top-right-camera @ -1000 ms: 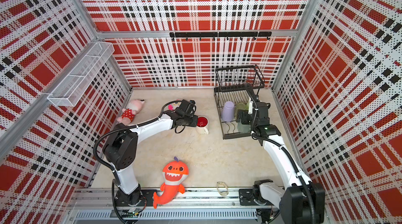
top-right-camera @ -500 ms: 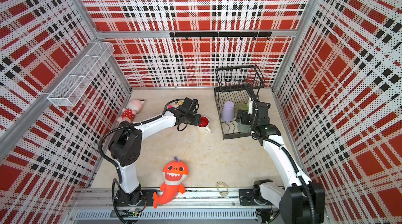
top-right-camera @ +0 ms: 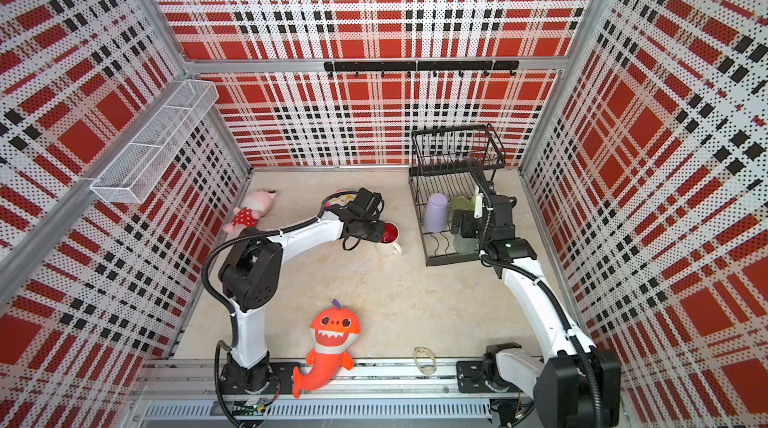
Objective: Load cups into a dish rack
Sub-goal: Pick up the cup from the center of the table.
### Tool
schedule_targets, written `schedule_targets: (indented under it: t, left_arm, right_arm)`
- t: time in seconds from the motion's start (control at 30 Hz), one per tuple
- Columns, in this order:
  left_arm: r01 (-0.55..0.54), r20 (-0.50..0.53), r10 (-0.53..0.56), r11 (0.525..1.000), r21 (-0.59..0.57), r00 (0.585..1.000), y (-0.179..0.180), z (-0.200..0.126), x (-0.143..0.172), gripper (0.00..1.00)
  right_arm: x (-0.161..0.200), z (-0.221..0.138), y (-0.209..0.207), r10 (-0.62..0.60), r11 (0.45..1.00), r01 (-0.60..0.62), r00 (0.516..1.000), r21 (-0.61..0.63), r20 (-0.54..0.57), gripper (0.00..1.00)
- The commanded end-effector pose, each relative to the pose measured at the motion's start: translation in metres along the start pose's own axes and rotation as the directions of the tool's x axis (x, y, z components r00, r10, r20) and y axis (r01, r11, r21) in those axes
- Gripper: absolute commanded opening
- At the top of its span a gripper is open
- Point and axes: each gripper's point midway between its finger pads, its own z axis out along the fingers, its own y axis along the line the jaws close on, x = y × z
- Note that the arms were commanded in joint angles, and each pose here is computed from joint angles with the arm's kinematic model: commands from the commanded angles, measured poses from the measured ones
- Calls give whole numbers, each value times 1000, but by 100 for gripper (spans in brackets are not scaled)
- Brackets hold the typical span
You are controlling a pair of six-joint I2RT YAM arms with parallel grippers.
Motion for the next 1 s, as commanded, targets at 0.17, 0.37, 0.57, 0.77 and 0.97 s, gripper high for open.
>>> schedule_targets:
  t: [0.17, 0.37, 0.57, 0.77, 0.97]
  left_arm:
    - [-10, 45, 11, 1000, -14, 999, 2, -14, -16, 4]
    - [-9, 182, -23, 985, 171, 983, -20, -60, -48, 0]
    - [-96, 321, -36, 918, 385, 946, -53, -114, -72, 0]
    - [-169, 442, -118, 812, 558, 889, -65, -164, -83, 0]
    - [-201, 538, -245, 742, 639, 806, -52, -195, -91, 0]
  right_arm:
    - [-8, -8, 0, -4, 1000, 4, 1000, -6, 30, 100]
    - [-11, -10, 16, 7, 995, -5, 1000, -98, 19, 100]
    - [-16, -17, 59, 23, 941, -20, 1000, -339, 7, 100]
    - [-20, -34, 89, 41, 857, -36, 999, -514, -1, 100]
    - [-28, -53, 108, 78, 780, -64, 997, -622, -5, 100]
